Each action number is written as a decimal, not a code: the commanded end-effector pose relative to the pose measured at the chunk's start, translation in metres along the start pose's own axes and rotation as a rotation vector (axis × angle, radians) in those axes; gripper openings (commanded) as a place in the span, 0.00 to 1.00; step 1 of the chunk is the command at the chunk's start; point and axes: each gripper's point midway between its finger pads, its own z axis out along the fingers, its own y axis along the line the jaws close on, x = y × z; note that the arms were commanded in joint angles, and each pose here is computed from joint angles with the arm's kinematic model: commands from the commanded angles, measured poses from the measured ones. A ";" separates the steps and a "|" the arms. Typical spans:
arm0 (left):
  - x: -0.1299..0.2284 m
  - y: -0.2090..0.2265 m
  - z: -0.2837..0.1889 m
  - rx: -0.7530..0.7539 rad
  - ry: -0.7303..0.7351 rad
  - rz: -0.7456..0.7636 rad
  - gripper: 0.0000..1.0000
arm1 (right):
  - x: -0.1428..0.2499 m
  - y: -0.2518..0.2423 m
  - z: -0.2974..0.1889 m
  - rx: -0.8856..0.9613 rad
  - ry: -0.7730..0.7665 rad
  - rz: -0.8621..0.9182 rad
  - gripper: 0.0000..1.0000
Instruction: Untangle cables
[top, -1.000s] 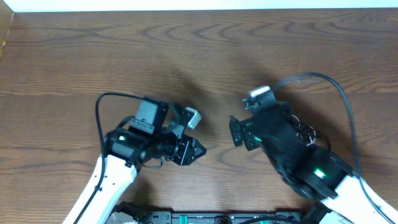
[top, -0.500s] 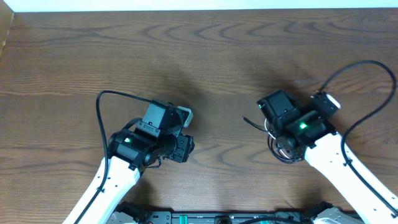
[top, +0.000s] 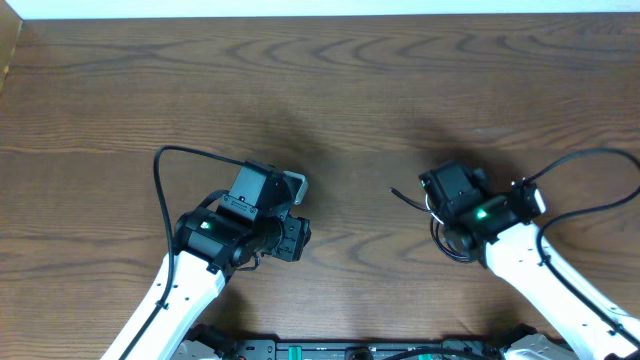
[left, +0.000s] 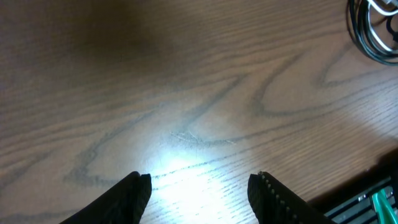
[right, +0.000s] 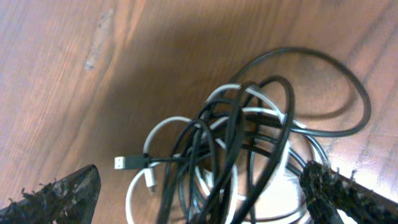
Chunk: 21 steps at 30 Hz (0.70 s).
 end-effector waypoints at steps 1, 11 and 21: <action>0.001 0.001 0.000 -0.012 0.002 -0.002 0.56 | 0.007 -0.007 0.018 -0.029 -0.018 -0.089 0.98; 0.001 -0.002 0.000 0.006 0.005 -0.002 0.56 | 0.028 0.034 0.029 -0.287 -0.008 -0.347 0.01; 0.002 -0.001 0.000 0.005 0.009 -0.003 0.56 | 0.118 0.153 -0.130 -1.415 0.277 -0.888 0.01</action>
